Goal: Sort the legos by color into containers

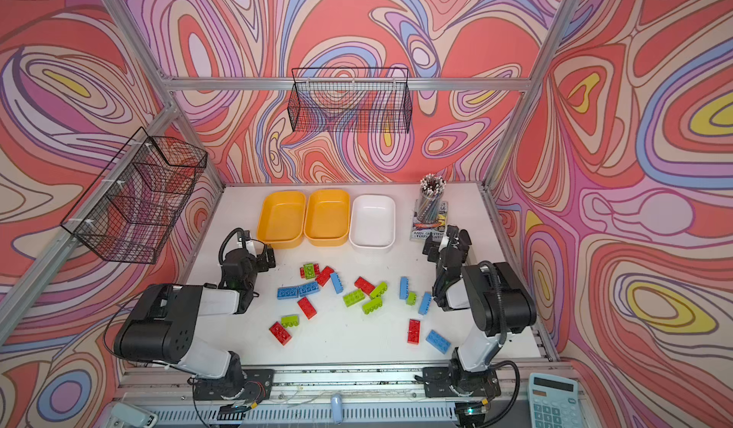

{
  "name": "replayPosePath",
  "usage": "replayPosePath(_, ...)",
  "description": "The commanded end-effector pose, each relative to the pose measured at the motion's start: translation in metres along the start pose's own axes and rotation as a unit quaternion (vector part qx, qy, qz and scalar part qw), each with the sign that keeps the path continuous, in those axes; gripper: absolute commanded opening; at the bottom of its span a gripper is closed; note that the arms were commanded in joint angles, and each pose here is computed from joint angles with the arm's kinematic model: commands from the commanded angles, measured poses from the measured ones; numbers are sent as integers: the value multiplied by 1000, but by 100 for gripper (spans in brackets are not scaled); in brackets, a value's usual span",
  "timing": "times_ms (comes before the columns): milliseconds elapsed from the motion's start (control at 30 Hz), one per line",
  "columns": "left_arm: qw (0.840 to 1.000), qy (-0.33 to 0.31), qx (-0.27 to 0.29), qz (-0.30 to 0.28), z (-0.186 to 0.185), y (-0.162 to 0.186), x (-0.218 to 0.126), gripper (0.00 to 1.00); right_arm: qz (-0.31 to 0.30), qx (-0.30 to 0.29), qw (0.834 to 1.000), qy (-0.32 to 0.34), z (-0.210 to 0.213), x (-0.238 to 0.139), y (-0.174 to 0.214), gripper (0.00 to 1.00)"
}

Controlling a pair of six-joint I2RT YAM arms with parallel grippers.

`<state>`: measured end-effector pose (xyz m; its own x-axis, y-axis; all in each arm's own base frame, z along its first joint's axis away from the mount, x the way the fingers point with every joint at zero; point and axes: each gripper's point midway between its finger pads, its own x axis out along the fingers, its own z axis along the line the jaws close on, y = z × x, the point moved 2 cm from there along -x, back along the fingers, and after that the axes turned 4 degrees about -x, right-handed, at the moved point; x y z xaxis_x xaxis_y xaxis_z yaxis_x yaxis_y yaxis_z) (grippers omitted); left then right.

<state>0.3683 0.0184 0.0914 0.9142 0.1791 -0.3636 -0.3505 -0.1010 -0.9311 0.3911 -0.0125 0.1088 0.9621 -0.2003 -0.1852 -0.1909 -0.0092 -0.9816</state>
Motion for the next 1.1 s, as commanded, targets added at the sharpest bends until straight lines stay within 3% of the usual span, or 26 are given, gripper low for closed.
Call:
replayPosePath(0, 1000, 2, 2, -15, 0, -8, 1, 100, -10, 3, 1000, 8, -3, -1, -4, 98)
replayPosePath(1067, 1000, 3, 4, -12, -1, -8, 2, 100, -10, 4, 1000, 9, -4, -1, -4, 98)
